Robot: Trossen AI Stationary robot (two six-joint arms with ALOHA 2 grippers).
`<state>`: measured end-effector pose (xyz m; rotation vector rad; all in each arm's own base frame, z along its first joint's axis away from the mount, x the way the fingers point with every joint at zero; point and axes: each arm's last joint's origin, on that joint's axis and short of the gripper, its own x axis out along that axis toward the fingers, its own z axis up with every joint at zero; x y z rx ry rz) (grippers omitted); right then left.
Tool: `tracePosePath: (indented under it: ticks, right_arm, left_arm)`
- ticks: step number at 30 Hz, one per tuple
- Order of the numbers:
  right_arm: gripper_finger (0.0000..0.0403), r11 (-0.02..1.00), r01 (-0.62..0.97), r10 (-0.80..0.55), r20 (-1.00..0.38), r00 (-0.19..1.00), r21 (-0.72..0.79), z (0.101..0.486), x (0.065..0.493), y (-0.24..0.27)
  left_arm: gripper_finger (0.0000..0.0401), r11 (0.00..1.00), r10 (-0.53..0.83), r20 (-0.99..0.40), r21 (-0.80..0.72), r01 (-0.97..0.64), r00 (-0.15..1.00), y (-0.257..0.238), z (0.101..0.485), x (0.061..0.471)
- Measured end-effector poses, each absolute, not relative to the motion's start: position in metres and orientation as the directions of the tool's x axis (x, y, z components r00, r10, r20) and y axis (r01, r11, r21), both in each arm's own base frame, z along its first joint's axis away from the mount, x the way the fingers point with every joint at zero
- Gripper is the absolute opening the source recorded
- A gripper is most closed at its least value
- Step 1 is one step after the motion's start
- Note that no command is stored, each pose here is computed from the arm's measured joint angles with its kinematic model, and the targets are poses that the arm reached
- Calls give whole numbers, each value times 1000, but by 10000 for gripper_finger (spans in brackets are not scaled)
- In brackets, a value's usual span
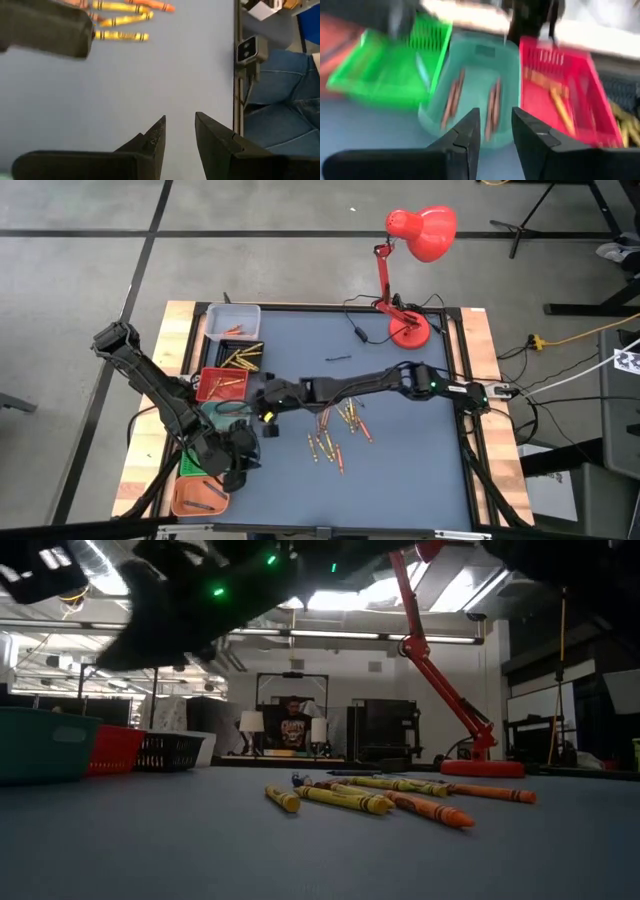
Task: Sort crayons
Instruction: Put the yellow crayon into the orange bin
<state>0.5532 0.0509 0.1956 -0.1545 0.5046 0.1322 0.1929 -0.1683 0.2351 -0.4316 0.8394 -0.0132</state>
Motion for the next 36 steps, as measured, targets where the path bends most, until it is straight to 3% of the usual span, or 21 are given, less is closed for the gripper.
tracePosePath:
  ticks: [8,22,30,36]
  right_arm:
    - [110,978,-176,34,-758,651,-107,223,512,47]
    - [110,980,-116,-128,-962,242,-160,264,431,50]
    - [110,970,-70,-219,-963,154,-232,262,376,65]
    - [110,965,30,-261,-952,160,-260,246,333,77]
  left_arm:
    - [89,956,-123,-618,-284,-75,777,-165,243,205]
    - [89,993,-113,-546,-42,108,830,-151,239,241]
    - [89,971,-166,-577,48,236,800,-148,210,272]
    - [89,955,-197,-587,67,290,785,-138,191,293]
